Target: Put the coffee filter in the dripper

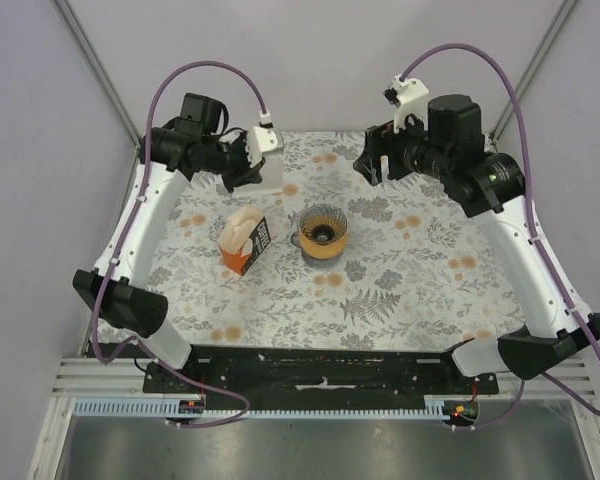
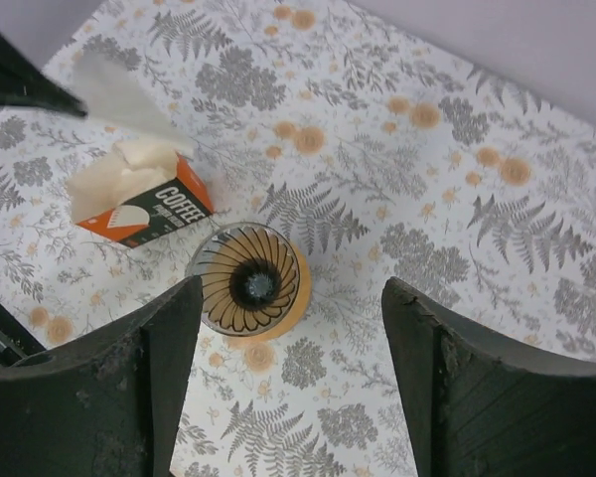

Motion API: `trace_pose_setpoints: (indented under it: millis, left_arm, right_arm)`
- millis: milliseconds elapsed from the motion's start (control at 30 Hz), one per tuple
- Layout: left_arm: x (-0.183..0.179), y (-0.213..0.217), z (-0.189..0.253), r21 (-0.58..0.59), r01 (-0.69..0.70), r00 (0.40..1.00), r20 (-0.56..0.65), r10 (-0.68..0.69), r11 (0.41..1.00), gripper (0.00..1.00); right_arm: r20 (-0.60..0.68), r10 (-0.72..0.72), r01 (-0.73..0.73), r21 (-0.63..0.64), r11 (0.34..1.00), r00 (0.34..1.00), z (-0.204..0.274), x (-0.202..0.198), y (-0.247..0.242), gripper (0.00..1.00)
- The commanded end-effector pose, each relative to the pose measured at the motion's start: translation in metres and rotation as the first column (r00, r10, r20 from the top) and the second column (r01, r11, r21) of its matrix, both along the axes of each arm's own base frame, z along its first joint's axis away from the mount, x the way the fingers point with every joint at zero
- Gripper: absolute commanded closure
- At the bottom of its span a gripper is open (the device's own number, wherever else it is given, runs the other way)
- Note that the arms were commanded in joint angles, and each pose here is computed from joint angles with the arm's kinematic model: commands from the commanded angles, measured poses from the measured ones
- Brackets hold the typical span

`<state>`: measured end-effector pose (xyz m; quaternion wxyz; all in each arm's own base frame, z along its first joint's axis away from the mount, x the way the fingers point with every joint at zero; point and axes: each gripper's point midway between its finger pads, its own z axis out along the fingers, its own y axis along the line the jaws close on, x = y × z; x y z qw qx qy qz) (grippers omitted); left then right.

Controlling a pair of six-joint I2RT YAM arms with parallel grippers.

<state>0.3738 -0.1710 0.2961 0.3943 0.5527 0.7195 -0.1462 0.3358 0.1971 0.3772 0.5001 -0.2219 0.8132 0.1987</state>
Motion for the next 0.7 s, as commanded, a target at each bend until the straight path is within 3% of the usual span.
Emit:
trace_pose_setpoints:
  millis: [0, 333, 533, 667]
  left_arm:
    - [-0.078, -0.020, 0.004, 0.072, 0.333, 0.943, -0.016, -0.332, 0.940, 0.98]
    - [-0.140, -0.067, 0.001, 0.266, 0.494, 0.866, -0.063, -0.496, 0.828, 0.98]
    - [-0.153, -0.082, -0.001, 0.398, 0.513, 0.837, -0.032, -0.547, 0.761, 0.98]
    - [-0.174, -0.098, -0.005, 0.495, 0.562, 0.765, -0.006, -0.644, 0.663, 0.98]
  right_arm:
    - [0.114, 0.113, -0.116, 0.022, 0.993, 0.987, 0.039, -0.013, 0.011, 0.19]
    - [0.040, 0.299, -0.300, 0.033, 0.953, 0.954, 0.022, -0.036, 0.031, 0.15]
    - [-0.069, 0.466, -0.451, 0.160, 0.878, 0.882, 0.005, -0.057, 0.060, 0.12]
    - [-0.092, 0.554, -0.522, 0.240, 0.819, 0.828, -0.004, -0.075, 0.071, 0.17]
